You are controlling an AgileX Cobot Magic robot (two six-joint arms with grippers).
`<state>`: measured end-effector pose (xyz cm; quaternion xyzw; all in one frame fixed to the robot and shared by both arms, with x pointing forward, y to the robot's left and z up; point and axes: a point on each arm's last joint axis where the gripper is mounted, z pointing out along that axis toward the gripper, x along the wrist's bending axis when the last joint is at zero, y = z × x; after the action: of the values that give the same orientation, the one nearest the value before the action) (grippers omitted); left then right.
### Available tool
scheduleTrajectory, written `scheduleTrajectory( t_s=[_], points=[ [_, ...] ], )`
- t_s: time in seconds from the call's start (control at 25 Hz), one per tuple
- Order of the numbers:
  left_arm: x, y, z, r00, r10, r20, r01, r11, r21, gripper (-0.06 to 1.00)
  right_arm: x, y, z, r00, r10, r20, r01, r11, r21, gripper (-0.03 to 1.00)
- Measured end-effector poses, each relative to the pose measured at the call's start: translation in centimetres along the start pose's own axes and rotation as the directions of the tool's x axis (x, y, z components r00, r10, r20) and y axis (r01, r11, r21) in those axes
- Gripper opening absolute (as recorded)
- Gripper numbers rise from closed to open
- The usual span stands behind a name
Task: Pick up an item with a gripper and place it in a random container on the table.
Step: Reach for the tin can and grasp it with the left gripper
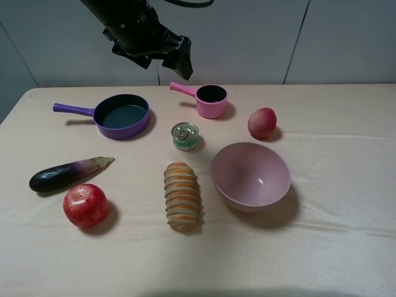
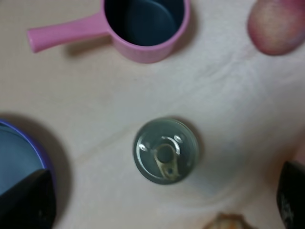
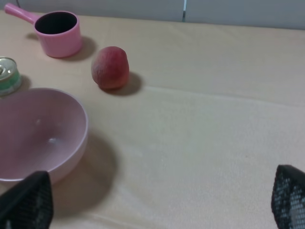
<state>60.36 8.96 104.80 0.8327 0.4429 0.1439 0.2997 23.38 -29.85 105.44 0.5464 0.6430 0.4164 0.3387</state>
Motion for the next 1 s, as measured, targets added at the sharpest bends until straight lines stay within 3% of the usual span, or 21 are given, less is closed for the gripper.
scheduleTrajectory(
  t_s=[0.28, 1.0],
  points=[
    [-0.1, -0.4, 3.2, 1.000, 0.013, -0.015, -0.013, 0.999, 0.031, 0.93, 0.0, 0.0, 0.0, 1.000, 0.000, 0.000, 0.000, 1.000, 0.000, 0.69],
    [-0.1, -2.0, 7.2, 0.999, 0.044, -0.023, -0.041, 0.994, 0.104, 0.92, 0.0, 0.0, 0.0, 1.000, 0.000, 0.000, 0.000, 1.000, 0.000, 0.69]
  ],
)
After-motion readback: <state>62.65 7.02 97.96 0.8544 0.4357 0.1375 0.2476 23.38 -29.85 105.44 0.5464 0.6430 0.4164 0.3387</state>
